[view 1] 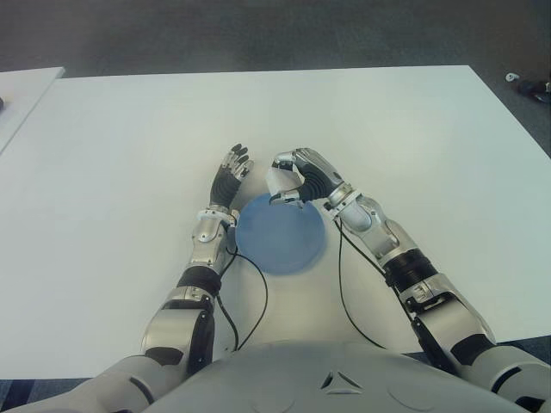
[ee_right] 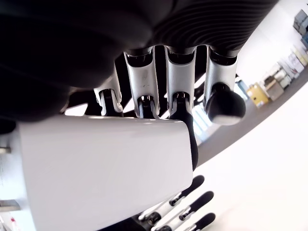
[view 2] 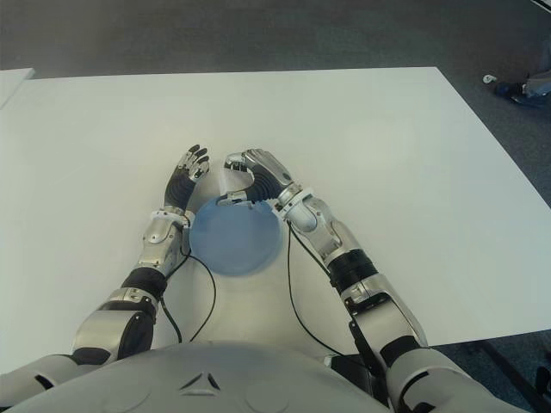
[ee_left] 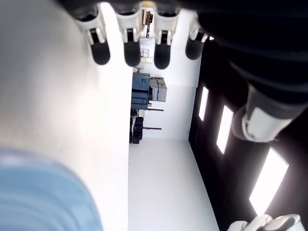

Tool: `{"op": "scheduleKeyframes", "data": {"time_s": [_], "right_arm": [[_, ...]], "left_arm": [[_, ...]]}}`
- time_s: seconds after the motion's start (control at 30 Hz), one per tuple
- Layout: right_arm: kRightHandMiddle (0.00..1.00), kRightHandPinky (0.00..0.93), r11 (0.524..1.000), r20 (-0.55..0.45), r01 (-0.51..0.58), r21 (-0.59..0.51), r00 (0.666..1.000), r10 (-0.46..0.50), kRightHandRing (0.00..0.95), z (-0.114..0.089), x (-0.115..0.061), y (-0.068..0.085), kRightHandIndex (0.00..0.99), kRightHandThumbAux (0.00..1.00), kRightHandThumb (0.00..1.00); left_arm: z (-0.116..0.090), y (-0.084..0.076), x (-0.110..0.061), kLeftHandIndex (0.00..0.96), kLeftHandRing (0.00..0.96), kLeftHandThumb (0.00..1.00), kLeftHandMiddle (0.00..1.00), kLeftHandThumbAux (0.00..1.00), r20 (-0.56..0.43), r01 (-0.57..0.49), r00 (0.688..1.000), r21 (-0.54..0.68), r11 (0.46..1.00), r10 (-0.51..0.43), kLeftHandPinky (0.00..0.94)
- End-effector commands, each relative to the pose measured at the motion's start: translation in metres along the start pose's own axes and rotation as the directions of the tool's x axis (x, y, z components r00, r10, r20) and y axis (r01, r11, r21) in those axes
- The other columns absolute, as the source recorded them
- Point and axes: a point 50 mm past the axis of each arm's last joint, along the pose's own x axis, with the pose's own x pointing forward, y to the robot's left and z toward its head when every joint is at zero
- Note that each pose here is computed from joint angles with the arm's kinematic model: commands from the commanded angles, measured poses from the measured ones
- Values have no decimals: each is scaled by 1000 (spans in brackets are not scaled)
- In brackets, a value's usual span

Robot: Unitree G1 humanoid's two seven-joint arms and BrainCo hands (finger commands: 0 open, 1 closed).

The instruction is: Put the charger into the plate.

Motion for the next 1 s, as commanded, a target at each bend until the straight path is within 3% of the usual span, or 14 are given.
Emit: {"op": "scheduleKeyframes", "data": {"time_s": [0.03, 0.07, 0.13, 0.27, 0.47, 1.0], "right_arm": [[556, 483, 997, 32, -36, -64, 999, 38, 528, -1, -2, -1, 386, 529, 572], [424, 356, 996, 38, -45, -82, 998, 49, 390, -1, -2, -1, 321, 435, 487], [288, 222, 992, 42, -65, -111, 997, 70, 248, -2, -3, -2, 245, 349, 405], [75, 54, 977, 34, -122, -172, 991, 130, 61, -3, -7, -8, 87, 241, 304], [7, 5, 968, 29, -147, -206, 987, 156, 6, -2, -7, -10, 9, 176, 259], [0, 0, 963, 14, -196, -184, 979, 202, 0, -4, -7, -13, 0, 155, 252]], "left_arm": [[-17, 1, -11, 99, 130, 0, 128, 524, -92, -2, 996, -8, 1000, 2, 168], [-17, 1, -11, 105, 134, 0, 132, 527, -91, -4, 996, -7, 1000, 3, 168], [-17, 1, -11, 111, 137, 0, 135, 531, -89, -5, 996, -7, 1000, 4, 167], [-17, 1, -12, 115, 136, 0, 135, 543, -78, -2, 997, -3, 1000, 2, 161], [-16, 1, -12, 123, 134, 0, 135, 550, -61, 2, 998, 12, 1000, -1, 158], [-16, 1, -12, 123, 124, 0, 131, 542, -65, 14, 998, 14, 1000, -13, 138]]}}
